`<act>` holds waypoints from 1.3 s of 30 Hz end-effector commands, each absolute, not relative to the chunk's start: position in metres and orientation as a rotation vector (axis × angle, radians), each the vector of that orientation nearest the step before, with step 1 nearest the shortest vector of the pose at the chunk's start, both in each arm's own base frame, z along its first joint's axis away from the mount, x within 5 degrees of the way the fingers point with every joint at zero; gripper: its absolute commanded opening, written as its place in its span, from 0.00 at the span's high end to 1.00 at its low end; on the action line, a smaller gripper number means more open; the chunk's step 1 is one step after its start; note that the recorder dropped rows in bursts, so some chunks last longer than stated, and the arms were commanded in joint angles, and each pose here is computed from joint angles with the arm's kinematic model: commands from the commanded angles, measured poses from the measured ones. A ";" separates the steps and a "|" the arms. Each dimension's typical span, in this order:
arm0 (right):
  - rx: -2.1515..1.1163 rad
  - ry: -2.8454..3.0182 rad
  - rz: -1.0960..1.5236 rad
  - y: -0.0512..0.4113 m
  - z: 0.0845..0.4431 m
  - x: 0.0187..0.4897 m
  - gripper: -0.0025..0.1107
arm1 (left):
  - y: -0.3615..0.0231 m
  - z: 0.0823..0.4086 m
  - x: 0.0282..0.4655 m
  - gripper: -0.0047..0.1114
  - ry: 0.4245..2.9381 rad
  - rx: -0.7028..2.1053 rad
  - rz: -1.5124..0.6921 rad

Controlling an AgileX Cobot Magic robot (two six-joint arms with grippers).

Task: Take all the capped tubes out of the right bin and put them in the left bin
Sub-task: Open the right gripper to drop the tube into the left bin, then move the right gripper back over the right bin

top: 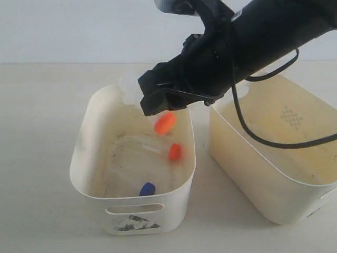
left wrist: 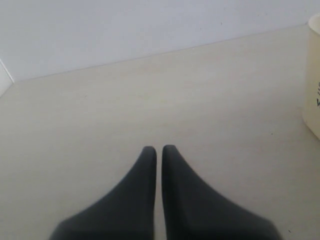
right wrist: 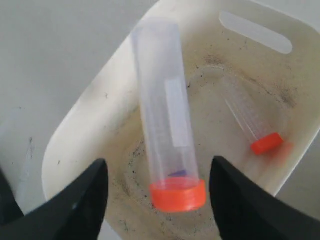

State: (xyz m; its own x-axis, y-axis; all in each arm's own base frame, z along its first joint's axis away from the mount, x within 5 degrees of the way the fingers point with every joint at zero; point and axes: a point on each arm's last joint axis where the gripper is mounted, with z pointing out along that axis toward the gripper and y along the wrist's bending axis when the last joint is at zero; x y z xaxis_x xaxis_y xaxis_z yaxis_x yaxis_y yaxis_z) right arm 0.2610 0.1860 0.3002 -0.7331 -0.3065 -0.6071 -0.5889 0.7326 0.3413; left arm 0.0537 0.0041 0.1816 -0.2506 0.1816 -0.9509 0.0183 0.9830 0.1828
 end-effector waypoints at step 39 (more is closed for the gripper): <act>-0.413 2.706 -0.268 0.049 0.305 0.271 0.98 | 0.004 0.183 0.054 0.92 1.813 0.137 0.144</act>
State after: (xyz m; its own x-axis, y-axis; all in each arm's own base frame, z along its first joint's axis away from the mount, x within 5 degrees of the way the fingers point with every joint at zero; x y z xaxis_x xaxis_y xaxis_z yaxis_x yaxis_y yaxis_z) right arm 0.2696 0.0563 0.3056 -0.8830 -0.3307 -0.3332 -0.2230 0.9200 -0.3224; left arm 0.0537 0.0041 0.1816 -0.2506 0.1816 -0.9509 0.0183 0.9830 0.1828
